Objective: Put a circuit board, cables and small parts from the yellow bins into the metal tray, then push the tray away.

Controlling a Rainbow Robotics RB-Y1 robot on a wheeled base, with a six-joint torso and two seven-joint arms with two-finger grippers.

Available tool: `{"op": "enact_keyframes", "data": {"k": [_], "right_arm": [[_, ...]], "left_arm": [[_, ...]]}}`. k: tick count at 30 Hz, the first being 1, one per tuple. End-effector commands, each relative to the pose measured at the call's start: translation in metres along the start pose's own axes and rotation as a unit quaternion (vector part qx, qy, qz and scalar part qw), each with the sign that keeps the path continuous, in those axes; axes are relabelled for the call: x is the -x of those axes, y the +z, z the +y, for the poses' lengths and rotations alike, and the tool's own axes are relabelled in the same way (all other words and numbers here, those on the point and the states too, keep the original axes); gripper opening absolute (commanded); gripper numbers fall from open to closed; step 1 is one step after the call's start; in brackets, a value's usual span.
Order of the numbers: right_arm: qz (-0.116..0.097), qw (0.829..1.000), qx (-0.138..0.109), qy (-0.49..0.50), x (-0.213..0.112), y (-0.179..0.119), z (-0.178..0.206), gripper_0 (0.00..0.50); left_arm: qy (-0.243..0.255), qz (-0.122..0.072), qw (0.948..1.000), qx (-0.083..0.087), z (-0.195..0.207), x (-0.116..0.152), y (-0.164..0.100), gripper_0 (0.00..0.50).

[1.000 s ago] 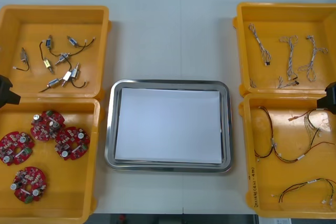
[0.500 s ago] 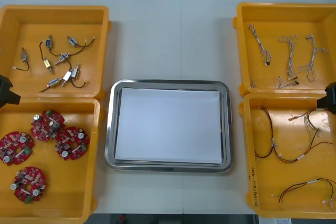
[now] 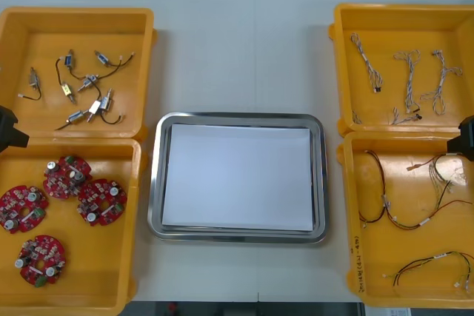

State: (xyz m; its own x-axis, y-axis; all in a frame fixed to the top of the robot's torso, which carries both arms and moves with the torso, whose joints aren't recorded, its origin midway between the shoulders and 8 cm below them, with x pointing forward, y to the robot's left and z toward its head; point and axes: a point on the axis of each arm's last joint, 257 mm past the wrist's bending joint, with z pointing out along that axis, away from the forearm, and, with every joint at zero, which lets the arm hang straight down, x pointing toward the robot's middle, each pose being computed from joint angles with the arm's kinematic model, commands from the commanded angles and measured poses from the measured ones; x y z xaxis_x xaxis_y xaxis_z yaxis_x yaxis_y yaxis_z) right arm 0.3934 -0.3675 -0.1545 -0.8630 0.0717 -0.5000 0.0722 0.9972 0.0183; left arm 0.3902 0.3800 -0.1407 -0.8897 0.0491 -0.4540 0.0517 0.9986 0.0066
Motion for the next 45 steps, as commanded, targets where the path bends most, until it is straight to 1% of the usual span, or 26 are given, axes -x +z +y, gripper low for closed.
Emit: {"op": "enact_keyframes", "data": {"k": [1, 45], "right_arm": [[0.0, 1.0, 0.002, -0.011, -0.0054, 0.0005, 0.0083, 0.5], [0.0, 1.0, 0.002, -0.011, -0.0054, 0.0005, 0.0083, 0.5]], "left_arm": [[-0.016, -0.016, 0.9997, 0.001, -0.0092, 0.0108, -0.0071, 0.5], [-0.016, -0.016, 0.9997, 0.001, -0.0092, 0.0108, -0.0071, 0.5]]}}
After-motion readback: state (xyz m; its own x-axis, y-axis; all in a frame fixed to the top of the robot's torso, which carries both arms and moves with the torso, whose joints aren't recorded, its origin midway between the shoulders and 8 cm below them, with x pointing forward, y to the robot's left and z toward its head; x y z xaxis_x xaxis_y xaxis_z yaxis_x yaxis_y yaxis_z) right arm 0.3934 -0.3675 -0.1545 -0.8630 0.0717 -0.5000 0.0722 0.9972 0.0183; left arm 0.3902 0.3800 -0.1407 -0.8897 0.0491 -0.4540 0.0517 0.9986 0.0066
